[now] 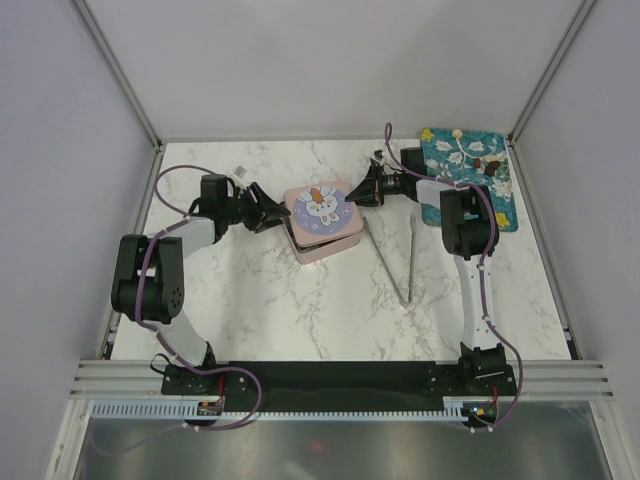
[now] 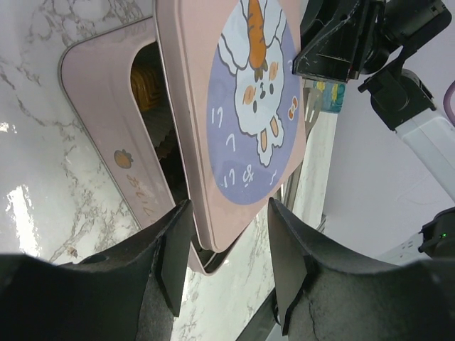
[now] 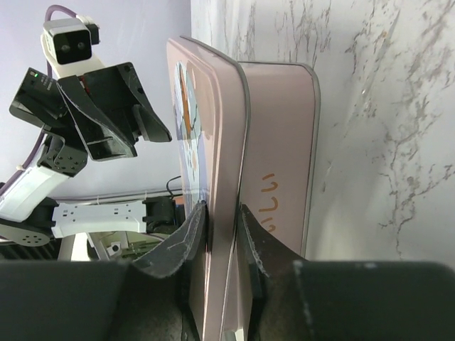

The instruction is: Pack the chocolate

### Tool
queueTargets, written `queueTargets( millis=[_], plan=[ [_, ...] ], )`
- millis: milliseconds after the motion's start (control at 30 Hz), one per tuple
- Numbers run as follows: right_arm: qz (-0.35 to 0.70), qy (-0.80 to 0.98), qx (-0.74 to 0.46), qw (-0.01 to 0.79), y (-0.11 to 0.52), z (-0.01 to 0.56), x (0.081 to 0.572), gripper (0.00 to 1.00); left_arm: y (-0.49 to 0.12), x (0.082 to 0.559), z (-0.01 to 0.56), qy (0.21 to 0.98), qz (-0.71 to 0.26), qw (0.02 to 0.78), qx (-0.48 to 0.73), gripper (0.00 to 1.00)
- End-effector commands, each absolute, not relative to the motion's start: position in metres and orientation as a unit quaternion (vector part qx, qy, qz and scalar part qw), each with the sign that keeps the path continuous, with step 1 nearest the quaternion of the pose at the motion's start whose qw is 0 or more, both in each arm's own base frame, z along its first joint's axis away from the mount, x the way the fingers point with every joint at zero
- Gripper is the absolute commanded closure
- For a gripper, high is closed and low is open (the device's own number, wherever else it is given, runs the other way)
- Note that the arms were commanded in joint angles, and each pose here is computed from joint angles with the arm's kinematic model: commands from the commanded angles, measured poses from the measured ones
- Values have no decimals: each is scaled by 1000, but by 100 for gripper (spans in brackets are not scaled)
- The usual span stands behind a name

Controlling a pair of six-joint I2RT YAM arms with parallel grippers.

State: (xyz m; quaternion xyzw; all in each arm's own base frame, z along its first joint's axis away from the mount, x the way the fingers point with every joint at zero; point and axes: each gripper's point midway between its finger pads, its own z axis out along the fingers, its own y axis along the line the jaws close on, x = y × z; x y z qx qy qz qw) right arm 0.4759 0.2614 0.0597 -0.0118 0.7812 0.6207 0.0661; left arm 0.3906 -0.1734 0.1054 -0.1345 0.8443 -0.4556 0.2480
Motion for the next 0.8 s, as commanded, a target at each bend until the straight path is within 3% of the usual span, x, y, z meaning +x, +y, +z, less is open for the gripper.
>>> queueTargets(
  millis=[0, 567, 700, 733, 767],
  plan=[
    [614, 781, -48, 107, 264, 73, 483, 82, -171, 405, 110, 847, -441, 274, -113, 46],
    [626, 775, -36, 72, 273, 62, 482, 100, -165, 404, 97, 859, -415, 275, -117, 46],
    [656, 752, -21, 62, 275, 80, 480, 100, -166, 403, 100, 858, -418, 278, -114, 46],
    [671, 733, -51, 101, 278, 97, 485, 100, -166, 403, 101, 857, -418, 279, -113, 46],
    [684, 726, -19, 73, 277, 108, 482, 100, -166, 402, 101, 857, -418, 278, -113, 46]
  ],
)
